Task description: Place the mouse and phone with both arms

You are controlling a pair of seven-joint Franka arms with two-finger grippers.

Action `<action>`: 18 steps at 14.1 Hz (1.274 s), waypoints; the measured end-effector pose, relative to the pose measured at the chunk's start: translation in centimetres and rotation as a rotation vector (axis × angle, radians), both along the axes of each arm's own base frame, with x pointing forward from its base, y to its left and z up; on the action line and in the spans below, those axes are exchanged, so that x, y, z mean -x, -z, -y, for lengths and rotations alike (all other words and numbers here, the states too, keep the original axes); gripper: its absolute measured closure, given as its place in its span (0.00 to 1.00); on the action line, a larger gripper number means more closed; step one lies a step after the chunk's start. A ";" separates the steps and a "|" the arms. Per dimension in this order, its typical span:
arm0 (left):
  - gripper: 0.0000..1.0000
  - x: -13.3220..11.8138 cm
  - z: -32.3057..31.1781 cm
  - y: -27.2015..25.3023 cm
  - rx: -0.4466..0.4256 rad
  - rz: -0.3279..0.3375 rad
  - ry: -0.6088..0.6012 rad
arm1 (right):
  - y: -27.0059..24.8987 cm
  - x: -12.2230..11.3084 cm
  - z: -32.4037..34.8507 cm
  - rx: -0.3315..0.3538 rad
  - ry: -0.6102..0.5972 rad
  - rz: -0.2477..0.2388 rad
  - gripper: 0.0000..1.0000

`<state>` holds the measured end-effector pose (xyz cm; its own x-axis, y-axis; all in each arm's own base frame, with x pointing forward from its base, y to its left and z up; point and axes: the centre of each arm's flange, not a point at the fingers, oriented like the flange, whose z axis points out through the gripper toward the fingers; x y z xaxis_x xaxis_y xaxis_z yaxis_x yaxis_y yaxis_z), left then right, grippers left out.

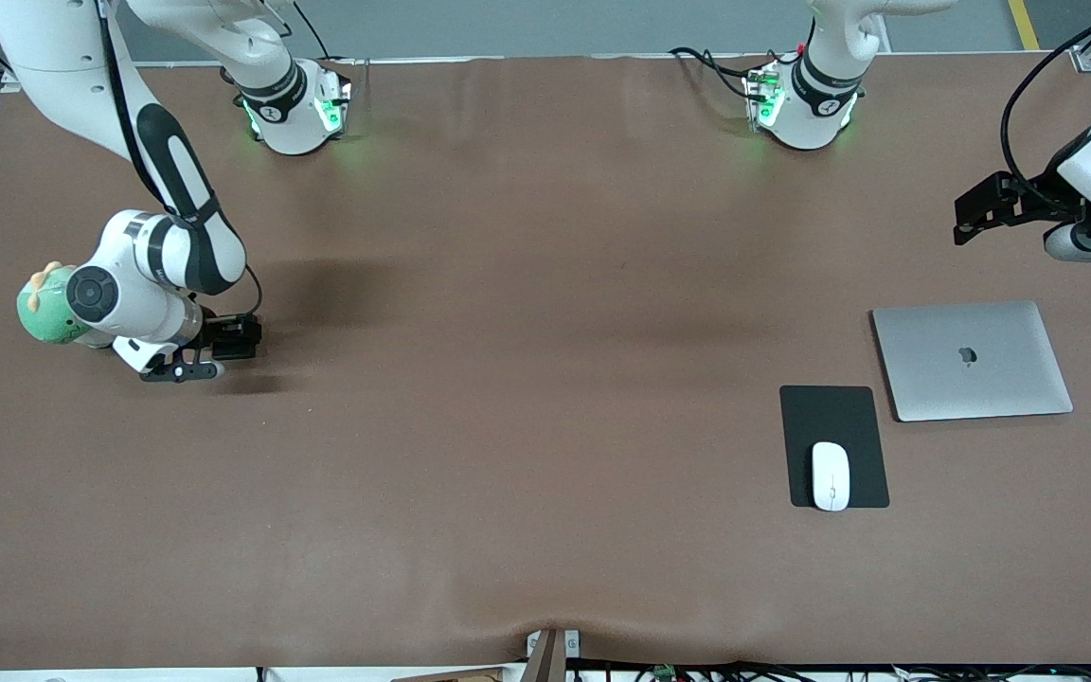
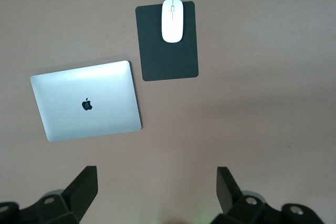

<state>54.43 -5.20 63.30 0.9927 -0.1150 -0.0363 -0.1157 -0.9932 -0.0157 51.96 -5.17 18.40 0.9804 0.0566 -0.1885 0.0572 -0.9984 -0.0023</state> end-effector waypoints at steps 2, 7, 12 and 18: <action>0.00 0.0 0.3 0.0 0.002 0.000 0.004 | -2.1 -2.0 -0.3 -0.011 -0.006 0.002 0.00; 0.00 0.1 0.8 0.0 0.002 0.001 0.015 | -11.1 -6.8 -1.5 -0.064 -0.034 -0.061 0.00; 0.00 0.1 0.6 -0.2 0.002 0.003 0.010 | -20.6 -9.7 -2.7 -0.093 -0.065 -0.095 0.00; 0.00 0.0 0.5 -0.3 0.003 0.008 0.009 | -31.6 -11.0 -2.3 -0.111 -0.080 -0.072 0.00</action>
<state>54.40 -5.73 63.57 0.9919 -0.1243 -0.0278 -0.1247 -0.9921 -0.0138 62.92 -2.88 50.02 0.9562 0.1586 -0.2462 0.1325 -0.9840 -0.1195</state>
